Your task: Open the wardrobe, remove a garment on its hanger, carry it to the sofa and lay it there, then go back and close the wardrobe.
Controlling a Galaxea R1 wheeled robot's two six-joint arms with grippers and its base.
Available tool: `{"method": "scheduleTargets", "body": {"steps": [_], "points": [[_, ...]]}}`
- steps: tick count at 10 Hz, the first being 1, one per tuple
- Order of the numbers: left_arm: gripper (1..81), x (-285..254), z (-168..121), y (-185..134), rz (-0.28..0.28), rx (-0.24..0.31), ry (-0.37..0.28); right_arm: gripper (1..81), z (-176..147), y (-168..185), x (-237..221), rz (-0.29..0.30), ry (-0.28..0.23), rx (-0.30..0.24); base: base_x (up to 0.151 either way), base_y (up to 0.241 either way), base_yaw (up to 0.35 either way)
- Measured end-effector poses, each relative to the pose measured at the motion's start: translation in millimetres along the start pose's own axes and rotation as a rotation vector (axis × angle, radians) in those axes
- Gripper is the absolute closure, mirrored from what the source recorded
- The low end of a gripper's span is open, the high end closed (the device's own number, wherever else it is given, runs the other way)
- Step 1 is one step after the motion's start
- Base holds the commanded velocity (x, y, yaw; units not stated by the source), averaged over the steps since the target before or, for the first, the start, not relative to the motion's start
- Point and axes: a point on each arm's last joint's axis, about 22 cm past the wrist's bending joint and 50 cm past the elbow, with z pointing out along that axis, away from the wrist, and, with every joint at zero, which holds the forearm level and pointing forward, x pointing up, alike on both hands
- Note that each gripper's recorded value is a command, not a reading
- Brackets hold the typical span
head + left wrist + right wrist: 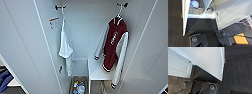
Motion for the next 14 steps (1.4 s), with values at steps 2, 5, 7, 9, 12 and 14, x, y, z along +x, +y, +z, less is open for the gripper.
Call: {"method": "scheduleTargets", "body": {"steps": [2, 5, 7, 9, 12, 14], "points": [[1.0, -37.8, 19.4, -16.5, -0.023, 0.051, -0.042, 1.0, 52.0, -20.2, -48.2, 0.069, -0.072, 0.020, 0.000, 0.000, 0.000], [1.0, -68.5, 71.9, -11.2, -0.041, 0.078, -0.069, 1.0, 93.9, -42.5, -163.1, 0.168, -0.206, 0.023, 0.000, 0.000, 0.000], [1.0, -106.0, 95.0, 6.6, -0.076, 0.079, -0.137, 1.0, 109.8, -59.0, -204.6, 0.203, -0.214, 0.036, 0.000, 0.000, 0.000], [1.0, -136.4, 103.7, 15.3, -0.088, 0.089, -0.199, 1.0, 126.0, -79.8, -233.4, 0.228, -0.210, 0.052, 0.000, 0.000, 0.000], [1.0, -159.5, 111.5, 0.0, -0.076, 0.154, -0.235, 1.0, 156.6, -99.6, -264.2, 0.239, -0.202, 0.034, 0.000, 0.000, 0.000], [1.0, -177.0, 126.3, 8.1, -0.076, 0.176, -0.264, 1.0, 175.5, -135.3, -294.5, 0.246, -0.220, 0.050, 0.000, 0.000, 0.000]]}}
